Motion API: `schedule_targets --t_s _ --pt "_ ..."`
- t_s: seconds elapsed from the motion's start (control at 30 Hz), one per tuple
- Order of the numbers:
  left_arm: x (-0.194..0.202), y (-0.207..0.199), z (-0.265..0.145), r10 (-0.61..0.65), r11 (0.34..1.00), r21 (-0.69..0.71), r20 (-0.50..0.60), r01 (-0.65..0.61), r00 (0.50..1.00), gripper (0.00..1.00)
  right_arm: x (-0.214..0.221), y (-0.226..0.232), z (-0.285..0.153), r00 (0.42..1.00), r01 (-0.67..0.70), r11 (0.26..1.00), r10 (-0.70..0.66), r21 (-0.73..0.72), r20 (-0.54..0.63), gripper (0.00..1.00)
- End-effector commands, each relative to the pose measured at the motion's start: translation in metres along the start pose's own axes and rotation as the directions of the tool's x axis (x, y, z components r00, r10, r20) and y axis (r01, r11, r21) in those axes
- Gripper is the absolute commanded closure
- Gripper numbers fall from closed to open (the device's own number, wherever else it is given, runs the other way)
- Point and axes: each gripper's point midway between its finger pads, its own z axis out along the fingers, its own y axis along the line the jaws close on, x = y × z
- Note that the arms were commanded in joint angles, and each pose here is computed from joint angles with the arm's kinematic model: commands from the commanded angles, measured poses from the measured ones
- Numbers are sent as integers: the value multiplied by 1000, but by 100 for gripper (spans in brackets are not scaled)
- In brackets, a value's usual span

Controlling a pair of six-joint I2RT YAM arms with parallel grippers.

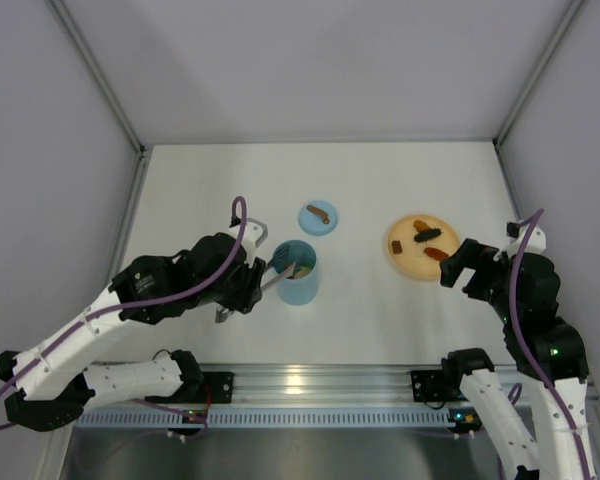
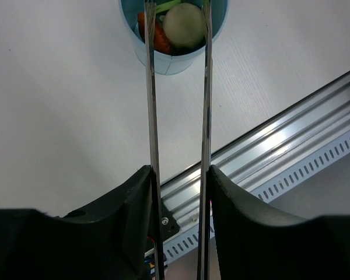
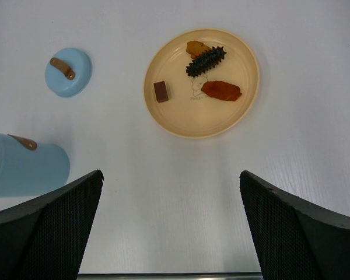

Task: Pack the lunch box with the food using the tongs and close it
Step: Place the fake food in the packing box, then pick up the fake food from the plate.

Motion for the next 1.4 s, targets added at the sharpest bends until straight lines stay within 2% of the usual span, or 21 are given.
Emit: schedule_targets --t_s 0.0,0.27,0.43,0.63,0.87,1.13,1.37 --pt "-24 -6 -14 -20 1000 21 71 18 997 53 -15 5 1 998 -13 1000 14 -19 60 1" --pt "-82 -33 -25 6 997 79 153 -18 988 54 -18 6 -2 998 -15 1000 16 -21 66 1" --pt "-117 -65 -9 27 987 148 183 -55 983 53 -19 5 -4 998 -12 1000 13 -18 67 1" --pt "-147 -105 42 60 974 206 165 -94 984 53 -22 6 -10 997 -8 1000 9 -19 75 1" --pt "-159 -141 118 95 964 238 95 -116 991 53 -21 4 -15 997 -3 1000 5 -17 74 0" --pt "-149 -157 192 102 973 207 10 -101 995 54 -18 0 -20 997 1 1000 0 -5 78 1" --pt "-144 -155 231 108 983 148 -12 -105 994 55 -15 -3 -23 997 6 1000 -6 7 79 1"
